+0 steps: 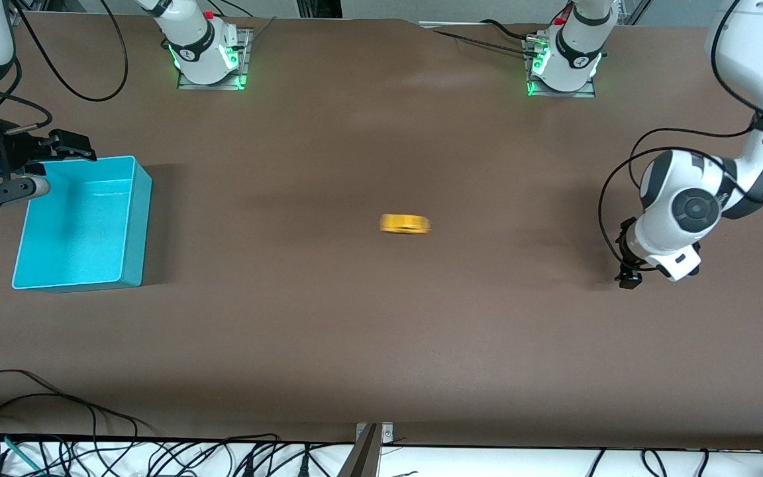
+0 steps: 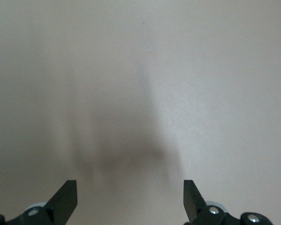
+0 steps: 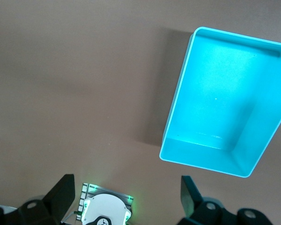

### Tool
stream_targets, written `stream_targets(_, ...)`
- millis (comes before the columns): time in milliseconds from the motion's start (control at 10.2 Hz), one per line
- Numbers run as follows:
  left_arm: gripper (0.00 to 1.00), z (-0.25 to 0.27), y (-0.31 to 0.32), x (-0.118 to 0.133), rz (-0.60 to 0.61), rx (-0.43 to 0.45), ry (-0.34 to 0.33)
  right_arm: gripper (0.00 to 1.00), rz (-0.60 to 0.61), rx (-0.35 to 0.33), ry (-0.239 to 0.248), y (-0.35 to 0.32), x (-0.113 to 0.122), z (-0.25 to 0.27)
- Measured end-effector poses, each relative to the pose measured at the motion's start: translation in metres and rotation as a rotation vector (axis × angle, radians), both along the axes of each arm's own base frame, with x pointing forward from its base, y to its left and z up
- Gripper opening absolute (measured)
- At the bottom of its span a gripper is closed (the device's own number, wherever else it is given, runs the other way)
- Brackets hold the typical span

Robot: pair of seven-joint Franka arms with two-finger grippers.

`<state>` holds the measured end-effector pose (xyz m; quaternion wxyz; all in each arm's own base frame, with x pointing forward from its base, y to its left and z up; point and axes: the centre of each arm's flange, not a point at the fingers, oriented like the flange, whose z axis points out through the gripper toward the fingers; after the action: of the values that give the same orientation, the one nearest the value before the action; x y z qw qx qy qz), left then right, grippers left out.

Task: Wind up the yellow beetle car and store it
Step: 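Open the left gripper to release the car so it rolls off, then raise the left gripper away while the right gripper reaches the car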

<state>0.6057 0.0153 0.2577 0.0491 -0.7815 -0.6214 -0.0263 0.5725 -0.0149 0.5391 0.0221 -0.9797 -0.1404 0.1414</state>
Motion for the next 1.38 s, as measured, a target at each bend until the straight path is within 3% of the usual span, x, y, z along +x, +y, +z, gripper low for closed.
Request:
stream_targets(492, 1.0, 0.09, 0.008, 0.018, -0.345, -0.159, 0.024, 1.0, 0.001, 0.0, 0.0, 0.001, 0.0, 0.0)
stream_targets(984, 1.0, 0.139, 0.011, 0.03, -0.757, -0.188, 0.079, 1.0, 0.023, -0.014, -0.004, 0.01, 0.001, 0.001)
stream_targets(1181, 1.0, 0.162, 0.012, 0.033, -0.95, -0.204, 0.109, 1.0, 0.047, -0.034, -0.031, 0.021, 0.004, 0.005)
stream_targets(1378, 1.0, 0.182, 0.005, 0.038, -1.052, -0.2, 0.091, 1.0, 0.062, -0.036, -0.085, 0.029, 0.009, 0.018)
